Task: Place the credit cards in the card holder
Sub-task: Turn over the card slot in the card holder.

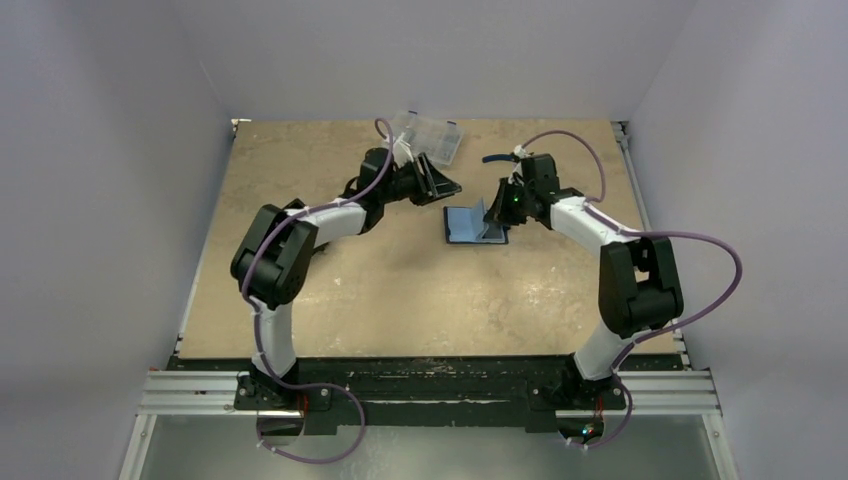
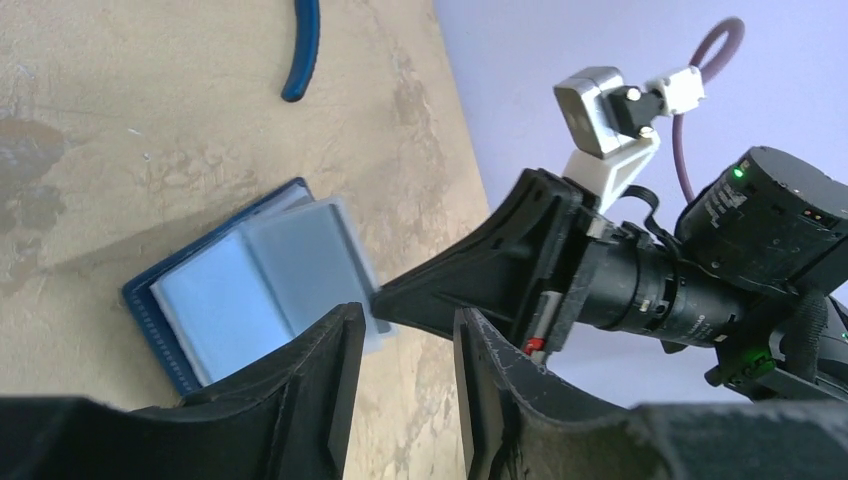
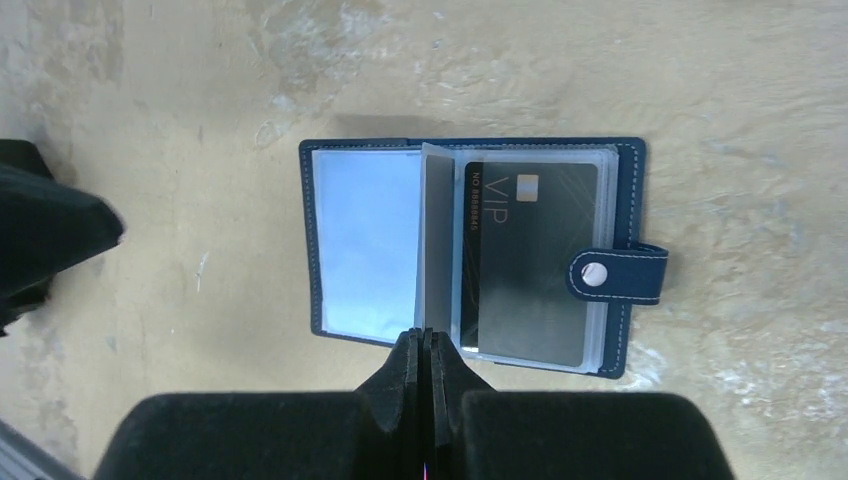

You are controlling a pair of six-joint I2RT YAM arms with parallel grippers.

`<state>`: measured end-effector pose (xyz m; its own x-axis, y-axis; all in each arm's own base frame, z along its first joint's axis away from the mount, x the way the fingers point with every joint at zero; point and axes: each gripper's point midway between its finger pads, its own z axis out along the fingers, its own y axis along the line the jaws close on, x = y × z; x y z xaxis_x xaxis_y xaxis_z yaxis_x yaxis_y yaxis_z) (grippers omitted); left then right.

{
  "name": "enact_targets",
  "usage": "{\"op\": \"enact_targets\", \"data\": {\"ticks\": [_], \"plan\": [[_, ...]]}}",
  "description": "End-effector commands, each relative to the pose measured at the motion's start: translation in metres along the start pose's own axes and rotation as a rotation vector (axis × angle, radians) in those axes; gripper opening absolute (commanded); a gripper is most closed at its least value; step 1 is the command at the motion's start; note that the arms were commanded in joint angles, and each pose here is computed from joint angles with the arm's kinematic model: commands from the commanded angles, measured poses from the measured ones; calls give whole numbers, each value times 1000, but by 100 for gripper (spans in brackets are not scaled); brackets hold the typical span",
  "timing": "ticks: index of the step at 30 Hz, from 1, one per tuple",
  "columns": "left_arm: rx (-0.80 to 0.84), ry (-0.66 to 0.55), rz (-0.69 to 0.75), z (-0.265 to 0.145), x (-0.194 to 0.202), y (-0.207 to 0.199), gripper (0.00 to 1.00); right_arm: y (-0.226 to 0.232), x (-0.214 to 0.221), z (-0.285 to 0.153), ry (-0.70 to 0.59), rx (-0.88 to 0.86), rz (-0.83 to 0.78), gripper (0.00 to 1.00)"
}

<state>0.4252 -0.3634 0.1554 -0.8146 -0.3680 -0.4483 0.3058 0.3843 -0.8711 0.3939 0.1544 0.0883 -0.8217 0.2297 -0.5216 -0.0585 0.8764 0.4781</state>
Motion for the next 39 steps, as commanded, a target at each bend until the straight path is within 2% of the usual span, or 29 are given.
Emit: {"op": "enact_targets", "data": {"ticks": [1,5,13,18,27,31,39], "plan": [[-16,9,104,-26,0,-22,42,5,-10,1,-21,118,-72,0],[-34,-1,133,-38,2,-24,43,15,-12,5,-22,148,-104,0],[31,23,20,-28,14,-18,41,28,2,18,10,120,-139,0],[67,6,-60,-23,16,-15,40,28,8,26,34,129,-156,8],[35,-4,-52,-26,15,-8,40,33,5,24,25,122,-170,17],[26,-10,-52,-31,14,-5,40,34,6,24,27,116,-175,25],[12,-18,-49,-39,12,0,40,40,7,25,32,92,-179,27]]}}
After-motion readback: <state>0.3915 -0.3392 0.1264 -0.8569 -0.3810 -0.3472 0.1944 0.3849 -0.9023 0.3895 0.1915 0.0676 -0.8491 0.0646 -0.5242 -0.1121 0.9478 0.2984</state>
